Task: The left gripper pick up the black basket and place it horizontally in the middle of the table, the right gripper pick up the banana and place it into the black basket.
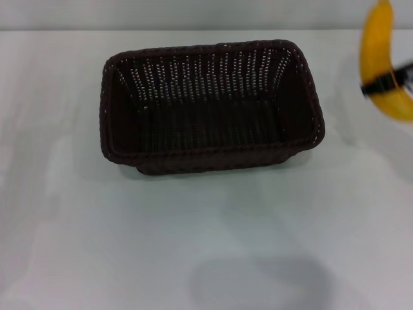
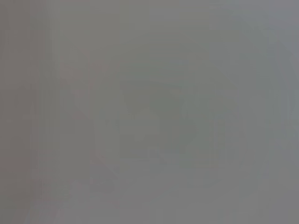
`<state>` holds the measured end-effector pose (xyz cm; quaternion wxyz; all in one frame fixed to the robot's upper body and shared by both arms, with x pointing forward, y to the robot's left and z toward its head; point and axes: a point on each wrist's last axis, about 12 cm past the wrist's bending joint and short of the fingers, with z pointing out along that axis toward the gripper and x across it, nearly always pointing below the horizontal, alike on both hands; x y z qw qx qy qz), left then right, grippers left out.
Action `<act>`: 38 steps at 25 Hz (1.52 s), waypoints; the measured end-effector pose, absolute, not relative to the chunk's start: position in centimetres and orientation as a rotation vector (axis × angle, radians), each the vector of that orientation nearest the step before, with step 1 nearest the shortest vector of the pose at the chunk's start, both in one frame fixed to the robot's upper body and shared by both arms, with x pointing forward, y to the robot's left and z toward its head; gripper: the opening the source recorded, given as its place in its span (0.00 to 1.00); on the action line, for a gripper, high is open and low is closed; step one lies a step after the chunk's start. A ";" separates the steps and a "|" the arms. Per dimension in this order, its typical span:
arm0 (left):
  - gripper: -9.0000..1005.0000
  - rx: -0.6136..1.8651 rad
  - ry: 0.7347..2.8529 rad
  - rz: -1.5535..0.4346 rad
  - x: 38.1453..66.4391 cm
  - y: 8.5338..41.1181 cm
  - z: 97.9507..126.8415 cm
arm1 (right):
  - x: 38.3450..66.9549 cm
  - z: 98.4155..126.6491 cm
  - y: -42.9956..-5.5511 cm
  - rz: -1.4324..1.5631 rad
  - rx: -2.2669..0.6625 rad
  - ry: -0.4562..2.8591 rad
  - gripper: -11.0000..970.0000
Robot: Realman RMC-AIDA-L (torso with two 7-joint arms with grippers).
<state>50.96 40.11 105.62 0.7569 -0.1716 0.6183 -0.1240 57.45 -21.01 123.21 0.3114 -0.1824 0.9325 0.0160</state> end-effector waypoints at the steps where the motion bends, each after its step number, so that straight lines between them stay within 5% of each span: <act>1: 0.83 -0.375 1.348 -0.272 51.0 40.1 105.6 | 58.0 124.2 -20.2 0.076 -0.543 2.381 0.52; 7: 0.83 -0.388 1.349 -0.282 50.9 40.2 105.5 | 58.5 125.9 -15.6 0.246 -0.948 1.979 0.52; 16: 0.83 -0.382 1.341 -0.298 51.4 39.7 105.7 | 59.2 120.8 -11.2 0.340 -1.333 1.892 0.53; 21: 0.83 -0.384 1.342 -0.298 51.3 39.8 105.7 | 59.0 120.4 -10.5 0.363 -1.382 1.865 0.53; 27: 0.83 -0.395 1.344 -0.302 51.1 39.8 105.6 | 58.8 122.0 -13.7 0.355 -1.181 1.822 0.76; 33: 0.83 -0.403 1.347 -0.301 50.6 40.0 105.3 | 58.6 123.3 -20.1 0.581 -0.696 1.688 0.89; 38: 0.83 -0.376 1.365 -0.295 50.1 39.7 105.0 | 58.4 120.8 -24.5 0.864 -0.439 1.522 0.89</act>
